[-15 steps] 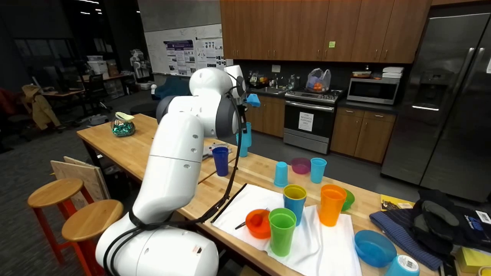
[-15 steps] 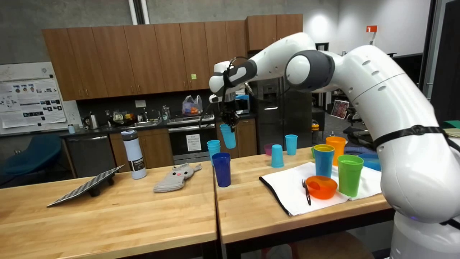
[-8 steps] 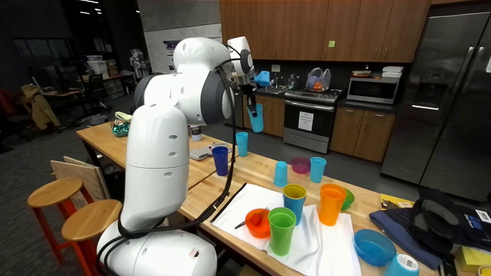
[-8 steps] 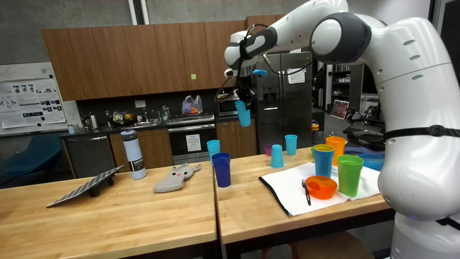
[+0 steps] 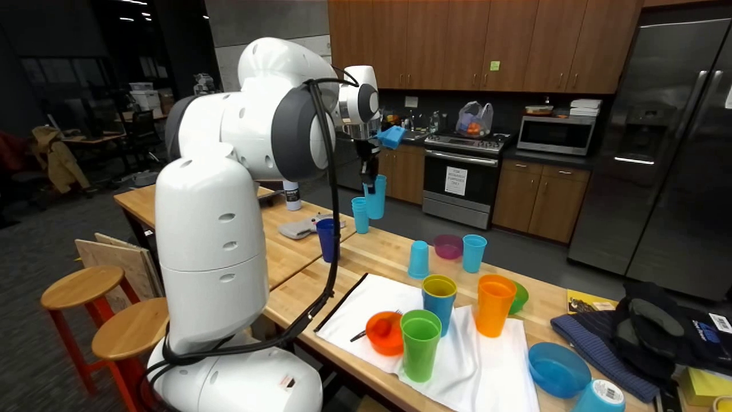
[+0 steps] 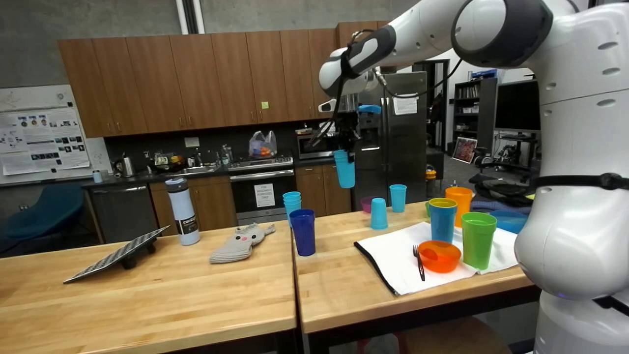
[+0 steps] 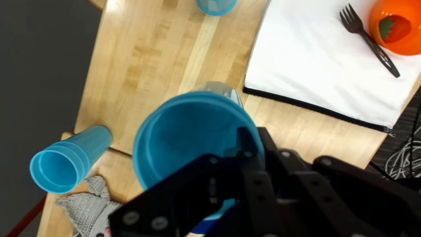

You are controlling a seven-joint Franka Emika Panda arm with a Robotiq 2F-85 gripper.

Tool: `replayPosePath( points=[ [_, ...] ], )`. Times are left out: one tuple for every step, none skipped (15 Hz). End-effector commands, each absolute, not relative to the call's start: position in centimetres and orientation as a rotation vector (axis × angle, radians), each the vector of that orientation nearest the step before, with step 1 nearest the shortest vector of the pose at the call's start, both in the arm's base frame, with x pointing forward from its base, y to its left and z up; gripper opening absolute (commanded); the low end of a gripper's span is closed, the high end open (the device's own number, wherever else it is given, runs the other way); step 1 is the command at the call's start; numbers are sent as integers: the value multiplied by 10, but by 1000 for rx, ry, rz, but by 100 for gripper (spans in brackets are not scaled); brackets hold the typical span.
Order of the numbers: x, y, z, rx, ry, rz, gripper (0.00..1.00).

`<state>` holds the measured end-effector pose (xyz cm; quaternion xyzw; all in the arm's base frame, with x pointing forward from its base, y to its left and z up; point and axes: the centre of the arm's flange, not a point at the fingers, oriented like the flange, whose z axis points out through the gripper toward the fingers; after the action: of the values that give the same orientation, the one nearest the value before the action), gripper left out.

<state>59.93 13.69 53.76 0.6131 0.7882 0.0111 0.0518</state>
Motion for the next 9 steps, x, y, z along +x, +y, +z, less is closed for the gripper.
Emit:
replayPosePath(
  points=[
    [564,146,542,1855,2411,26,2],
    [562,148,546,1834,2429,15,2],
    [585,147,534,1853,2424,17,7],
    [581,150,536,1846,2430,13,7],
    [577,153,539,1839,2434,13,7],
    [575,154,541,1835,2436,13,7],
    [574,154,542,1835,2436,14,7],
    [573,153,542,1836,2435,13,7],
    [573,153,542,1837,2434,12,2]
  ],
)
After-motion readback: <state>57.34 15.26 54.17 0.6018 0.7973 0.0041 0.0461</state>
